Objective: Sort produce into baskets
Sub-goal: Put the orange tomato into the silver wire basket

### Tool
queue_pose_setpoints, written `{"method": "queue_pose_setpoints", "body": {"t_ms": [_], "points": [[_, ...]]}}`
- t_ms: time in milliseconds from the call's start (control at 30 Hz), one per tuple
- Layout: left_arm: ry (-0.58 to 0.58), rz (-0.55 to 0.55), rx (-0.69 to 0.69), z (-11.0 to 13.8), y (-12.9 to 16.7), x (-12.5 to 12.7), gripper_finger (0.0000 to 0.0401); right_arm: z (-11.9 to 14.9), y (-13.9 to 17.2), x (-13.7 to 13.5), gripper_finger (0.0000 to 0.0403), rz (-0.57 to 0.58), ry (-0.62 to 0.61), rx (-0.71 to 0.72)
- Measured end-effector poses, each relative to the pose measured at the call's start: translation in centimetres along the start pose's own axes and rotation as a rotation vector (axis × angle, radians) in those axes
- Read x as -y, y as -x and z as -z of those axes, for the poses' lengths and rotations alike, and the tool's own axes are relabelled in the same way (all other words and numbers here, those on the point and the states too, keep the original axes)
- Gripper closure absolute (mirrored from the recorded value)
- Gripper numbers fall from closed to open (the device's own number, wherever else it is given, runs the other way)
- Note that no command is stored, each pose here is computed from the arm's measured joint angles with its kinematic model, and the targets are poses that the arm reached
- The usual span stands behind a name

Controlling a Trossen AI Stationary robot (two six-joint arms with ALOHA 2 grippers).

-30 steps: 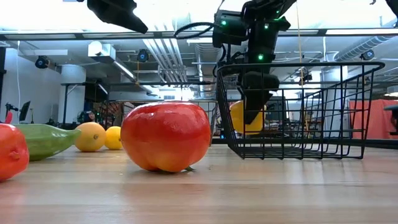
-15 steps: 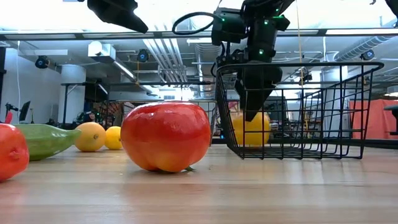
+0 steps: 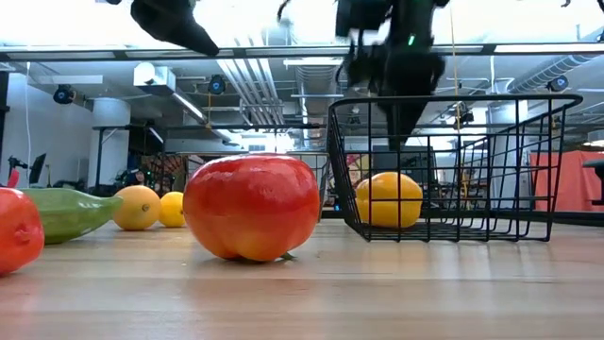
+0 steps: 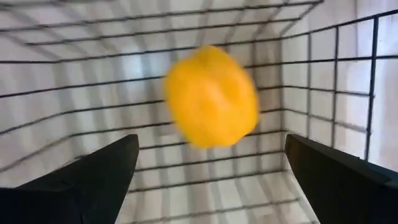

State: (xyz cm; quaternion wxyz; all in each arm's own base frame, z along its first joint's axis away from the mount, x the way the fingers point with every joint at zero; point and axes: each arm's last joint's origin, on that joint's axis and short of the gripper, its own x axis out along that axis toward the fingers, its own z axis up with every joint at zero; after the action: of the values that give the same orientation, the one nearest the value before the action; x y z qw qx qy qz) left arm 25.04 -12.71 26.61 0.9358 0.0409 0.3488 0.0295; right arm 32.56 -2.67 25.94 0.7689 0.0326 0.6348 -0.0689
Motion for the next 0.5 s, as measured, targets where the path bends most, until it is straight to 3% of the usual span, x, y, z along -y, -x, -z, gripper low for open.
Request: {"method": "queue_pose_setpoints", "body": {"t_ms": [133, 267, 500], "points": [[-0.028, 0.034, -0.048, 0.5, -1.0, 0.6, 0.0022, 1.4, 4.1, -2.1, 0.0007, -0.036, -0.018, 0.108], [-0.063, 0.040, -0.095, 1.2, -2.4, 1.4, 0.0034, 3.1, 7.9, -4.9, 0.0007, -0.113, -0.113, 0.256], [-0.138, 0.043, -0.114, 1.9, -4.4, 2.6, 0.0088, 5.3, 12.5, -11.9, 0.0007, -0.425, -0.211, 0.514]]}}
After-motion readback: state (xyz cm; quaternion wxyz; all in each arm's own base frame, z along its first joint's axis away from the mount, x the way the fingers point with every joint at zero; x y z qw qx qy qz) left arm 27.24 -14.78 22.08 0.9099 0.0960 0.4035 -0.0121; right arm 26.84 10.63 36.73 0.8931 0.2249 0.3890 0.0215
